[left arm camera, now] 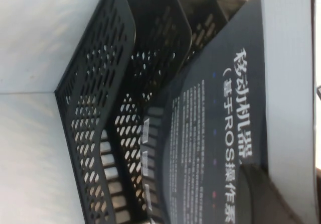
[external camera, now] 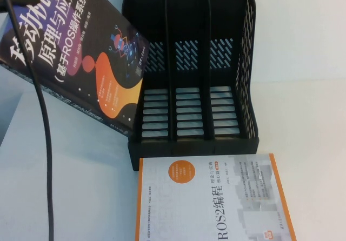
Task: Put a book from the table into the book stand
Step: Place the book on the book shelf
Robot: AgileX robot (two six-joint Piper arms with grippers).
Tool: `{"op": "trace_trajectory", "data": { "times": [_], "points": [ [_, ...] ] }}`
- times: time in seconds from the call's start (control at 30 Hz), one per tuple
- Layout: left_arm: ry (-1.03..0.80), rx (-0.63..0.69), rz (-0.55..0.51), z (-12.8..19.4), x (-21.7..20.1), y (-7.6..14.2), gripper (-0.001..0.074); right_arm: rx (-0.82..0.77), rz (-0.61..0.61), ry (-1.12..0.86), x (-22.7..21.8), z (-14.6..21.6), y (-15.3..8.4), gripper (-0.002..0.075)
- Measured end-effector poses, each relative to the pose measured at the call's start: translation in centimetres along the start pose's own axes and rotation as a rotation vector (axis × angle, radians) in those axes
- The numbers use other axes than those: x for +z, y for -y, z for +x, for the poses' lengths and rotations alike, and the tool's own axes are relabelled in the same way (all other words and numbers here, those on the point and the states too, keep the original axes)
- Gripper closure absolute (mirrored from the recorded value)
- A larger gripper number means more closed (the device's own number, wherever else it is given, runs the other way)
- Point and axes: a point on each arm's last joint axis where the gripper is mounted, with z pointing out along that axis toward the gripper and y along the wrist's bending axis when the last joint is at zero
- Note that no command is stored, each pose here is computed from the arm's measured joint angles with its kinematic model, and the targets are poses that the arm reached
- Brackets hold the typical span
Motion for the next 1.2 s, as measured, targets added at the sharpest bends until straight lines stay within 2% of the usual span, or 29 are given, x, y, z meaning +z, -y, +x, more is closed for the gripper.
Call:
{"op": "trace_trajectory", "data": {
  "times": [0.3, 0.5, 0.83, 1.2],
  "points": [
    [-0.048, 0.067, -0.048, 1.0, 4.8, 2.6, 0.0617, 0.004, -0.004, 0.003, 0.0, 0.0, 0.0, 0.0727],
    [-0.133, 0.089, -0.149, 2.0, 8.2, 2.1, 0.0617, 0.005, -0.006, -0.003, 0.0, 0.0, -0.1, 0.0727],
    [-0.037, 0.103, -0.142, 0.1, 7.2, 3.6, 0.0617, 0.002, -0.007, -0.004, 0.0, 0.0, -0.1, 0.0727],
    [-0.098, 0.095, -0.215, 0.1, 11.4, 0.6, 0.0617, 0.002, -0.007, -0.004, 0.0, 0.0, -0.1, 0.0727]
  ]
}}
